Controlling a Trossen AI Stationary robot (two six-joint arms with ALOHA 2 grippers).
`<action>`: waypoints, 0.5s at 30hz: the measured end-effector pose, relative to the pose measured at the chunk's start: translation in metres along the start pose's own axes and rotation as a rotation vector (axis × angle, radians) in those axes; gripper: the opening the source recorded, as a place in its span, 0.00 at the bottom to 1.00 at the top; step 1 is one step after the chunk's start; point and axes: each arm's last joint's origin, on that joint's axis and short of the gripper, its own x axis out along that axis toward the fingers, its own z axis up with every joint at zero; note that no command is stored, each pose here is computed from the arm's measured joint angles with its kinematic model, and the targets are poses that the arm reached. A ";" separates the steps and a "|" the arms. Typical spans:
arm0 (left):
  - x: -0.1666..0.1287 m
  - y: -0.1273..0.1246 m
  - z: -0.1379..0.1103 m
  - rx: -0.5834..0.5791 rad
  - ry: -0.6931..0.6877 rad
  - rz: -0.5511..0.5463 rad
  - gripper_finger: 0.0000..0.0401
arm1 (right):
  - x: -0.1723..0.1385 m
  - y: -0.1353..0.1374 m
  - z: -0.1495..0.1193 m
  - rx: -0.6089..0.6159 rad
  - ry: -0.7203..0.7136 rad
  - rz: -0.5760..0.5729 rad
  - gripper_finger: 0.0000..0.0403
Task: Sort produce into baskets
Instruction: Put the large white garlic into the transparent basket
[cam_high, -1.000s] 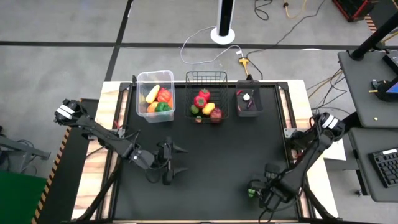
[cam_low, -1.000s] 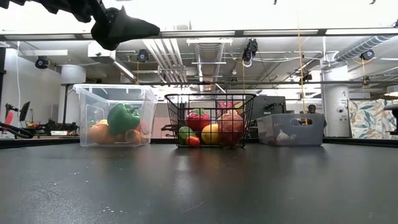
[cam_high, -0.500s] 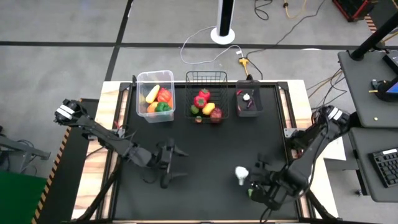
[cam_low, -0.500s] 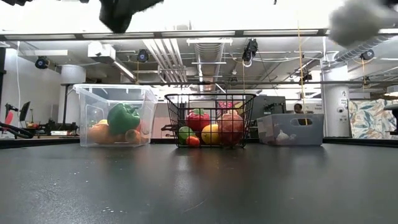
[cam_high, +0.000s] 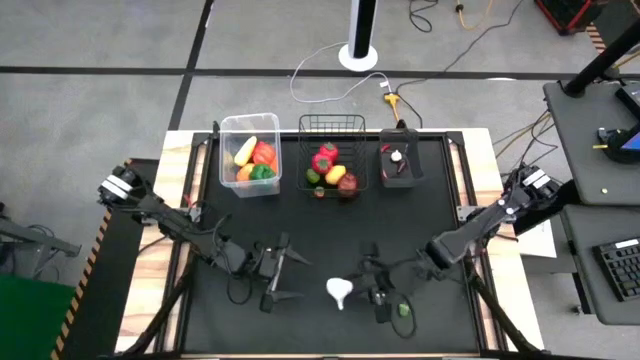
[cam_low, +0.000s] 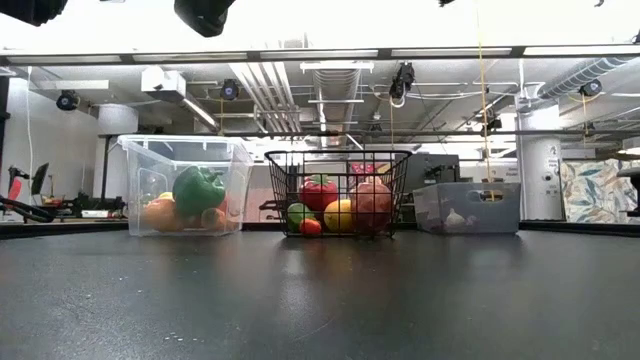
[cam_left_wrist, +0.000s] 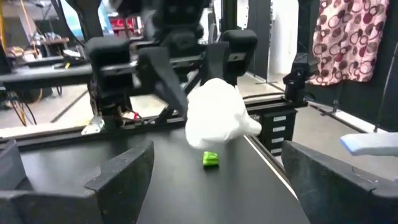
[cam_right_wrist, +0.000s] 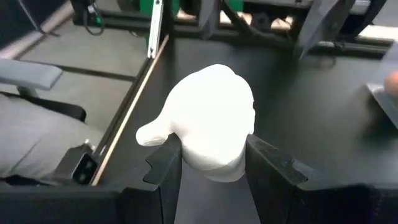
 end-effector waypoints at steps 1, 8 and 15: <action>0.001 0.000 0.000 0.008 -0.005 0.000 0.83 | 0.003 -0.005 0.000 -0.002 -0.013 0.013 0.36; 0.001 0.000 0.001 0.020 -0.026 0.002 0.80 | 0.016 -0.029 0.006 -0.035 -0.120 0.085 0.36; 0.001 0.000 0.003 0.013 -0.049 0.003 0.73 | 0.024 -0.042 0.011 -0.072 -0.186 0.102 0.36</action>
